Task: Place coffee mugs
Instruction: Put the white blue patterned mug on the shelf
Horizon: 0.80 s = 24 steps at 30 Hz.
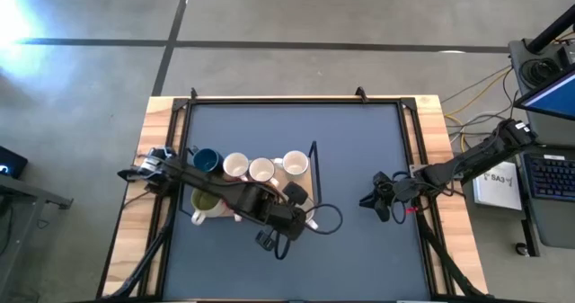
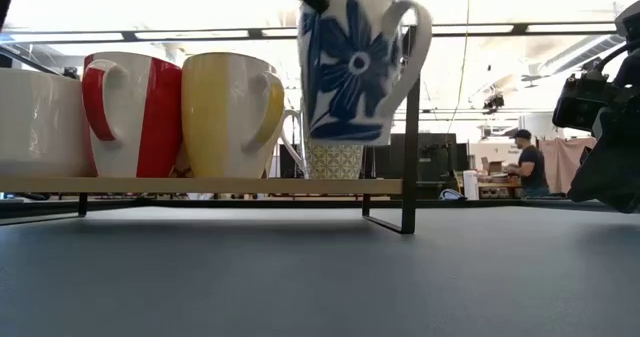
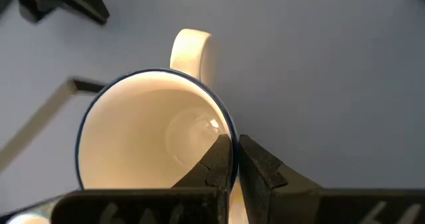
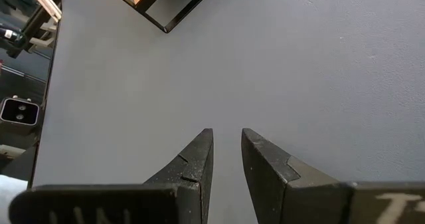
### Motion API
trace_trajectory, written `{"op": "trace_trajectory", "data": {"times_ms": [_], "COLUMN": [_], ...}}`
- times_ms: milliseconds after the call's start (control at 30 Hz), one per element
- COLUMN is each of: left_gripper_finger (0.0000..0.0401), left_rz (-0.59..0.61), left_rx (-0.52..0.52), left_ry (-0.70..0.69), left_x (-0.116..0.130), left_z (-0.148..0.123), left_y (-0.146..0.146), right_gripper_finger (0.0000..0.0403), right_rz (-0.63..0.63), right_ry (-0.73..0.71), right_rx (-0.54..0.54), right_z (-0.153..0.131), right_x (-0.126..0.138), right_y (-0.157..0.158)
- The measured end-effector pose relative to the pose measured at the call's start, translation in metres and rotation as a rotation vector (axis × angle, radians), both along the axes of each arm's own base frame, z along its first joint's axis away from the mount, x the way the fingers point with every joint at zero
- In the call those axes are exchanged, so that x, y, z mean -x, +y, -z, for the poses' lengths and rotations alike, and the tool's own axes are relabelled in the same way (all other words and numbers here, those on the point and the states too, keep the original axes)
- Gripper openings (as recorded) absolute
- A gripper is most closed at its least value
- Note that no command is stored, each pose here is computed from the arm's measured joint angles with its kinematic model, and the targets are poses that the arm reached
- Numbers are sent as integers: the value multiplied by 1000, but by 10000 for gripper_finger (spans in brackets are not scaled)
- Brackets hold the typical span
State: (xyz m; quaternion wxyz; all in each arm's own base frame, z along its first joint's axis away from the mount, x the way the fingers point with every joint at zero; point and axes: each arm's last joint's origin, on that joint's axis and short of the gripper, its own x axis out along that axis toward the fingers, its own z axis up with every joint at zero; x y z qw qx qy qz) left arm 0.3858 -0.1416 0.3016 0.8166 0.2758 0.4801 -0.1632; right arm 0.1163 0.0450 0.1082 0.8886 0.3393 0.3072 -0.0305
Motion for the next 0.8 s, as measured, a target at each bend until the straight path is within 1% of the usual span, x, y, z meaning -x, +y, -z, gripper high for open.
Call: {"op": "trace_trajectory", "data": {"times_ms": [333,567,800], "left_gripper_finger": [0,0,0], "left_rz": [-53,-78,-87], "left_rx": [-13,-20,29], "left_ry": [54,62,81], "left_x": [-3,-6,-9], "left_z": [14,15,18], "left_y": [18,32,43], "right_gripper_finger": [68,68,68], "right_rz": [0,0,0], "right_ry": [0,0,0], "right_rx": [0,0,0], "right_z": [0,0,0], "right_x": [0,0,0], "right_y": [0,0,0]}}
